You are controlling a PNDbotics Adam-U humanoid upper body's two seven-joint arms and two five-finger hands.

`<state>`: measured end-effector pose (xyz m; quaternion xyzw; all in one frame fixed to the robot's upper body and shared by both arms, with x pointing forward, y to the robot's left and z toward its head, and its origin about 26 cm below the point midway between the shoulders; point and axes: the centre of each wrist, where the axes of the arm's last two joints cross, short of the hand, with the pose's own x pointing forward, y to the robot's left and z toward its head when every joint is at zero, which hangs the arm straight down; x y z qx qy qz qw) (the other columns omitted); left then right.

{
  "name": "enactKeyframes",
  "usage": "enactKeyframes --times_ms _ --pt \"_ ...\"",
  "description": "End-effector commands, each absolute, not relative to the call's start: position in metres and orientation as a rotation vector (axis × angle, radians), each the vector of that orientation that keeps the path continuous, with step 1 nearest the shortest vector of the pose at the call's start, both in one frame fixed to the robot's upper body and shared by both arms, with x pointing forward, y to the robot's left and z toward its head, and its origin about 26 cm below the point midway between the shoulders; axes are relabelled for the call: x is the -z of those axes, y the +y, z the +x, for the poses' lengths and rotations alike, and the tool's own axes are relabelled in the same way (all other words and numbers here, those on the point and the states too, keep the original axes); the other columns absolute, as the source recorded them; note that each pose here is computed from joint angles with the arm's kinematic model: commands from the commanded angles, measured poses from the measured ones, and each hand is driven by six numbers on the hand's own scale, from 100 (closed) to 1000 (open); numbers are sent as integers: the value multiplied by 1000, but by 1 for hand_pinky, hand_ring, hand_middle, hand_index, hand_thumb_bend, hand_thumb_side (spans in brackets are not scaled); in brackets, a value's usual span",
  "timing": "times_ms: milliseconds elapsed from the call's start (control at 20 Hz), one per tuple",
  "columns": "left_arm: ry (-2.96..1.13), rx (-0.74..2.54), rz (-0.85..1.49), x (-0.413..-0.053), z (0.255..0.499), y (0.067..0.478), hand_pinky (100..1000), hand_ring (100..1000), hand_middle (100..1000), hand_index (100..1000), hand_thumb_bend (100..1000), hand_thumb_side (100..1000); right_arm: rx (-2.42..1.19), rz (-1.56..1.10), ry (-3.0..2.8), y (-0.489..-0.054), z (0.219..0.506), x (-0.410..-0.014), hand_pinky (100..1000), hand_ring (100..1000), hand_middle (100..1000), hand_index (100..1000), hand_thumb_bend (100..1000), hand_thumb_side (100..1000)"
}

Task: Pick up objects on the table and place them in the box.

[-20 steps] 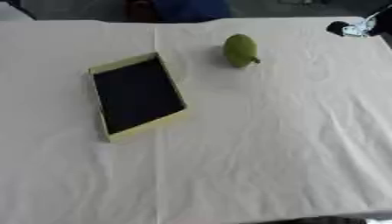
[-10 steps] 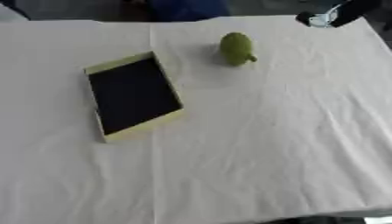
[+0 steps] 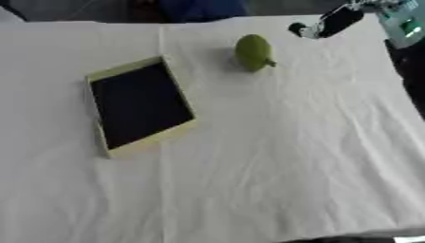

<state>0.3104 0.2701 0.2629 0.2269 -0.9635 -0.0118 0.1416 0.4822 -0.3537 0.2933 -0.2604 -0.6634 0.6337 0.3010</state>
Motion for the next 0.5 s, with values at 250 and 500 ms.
enactKeyframes --times_ms 250,500 --pt "-2823 42 634 -273 308 267 720 687 652 805 506 100 -2100 -584 -1585 -346 489 -292 898 944 889 942 226 173" --pt "-2826 41 620 -273 308 265 720 685 650 804 501 100 -2101 -575 -1577 -340 493 -286 902 948 893 948 252 165"
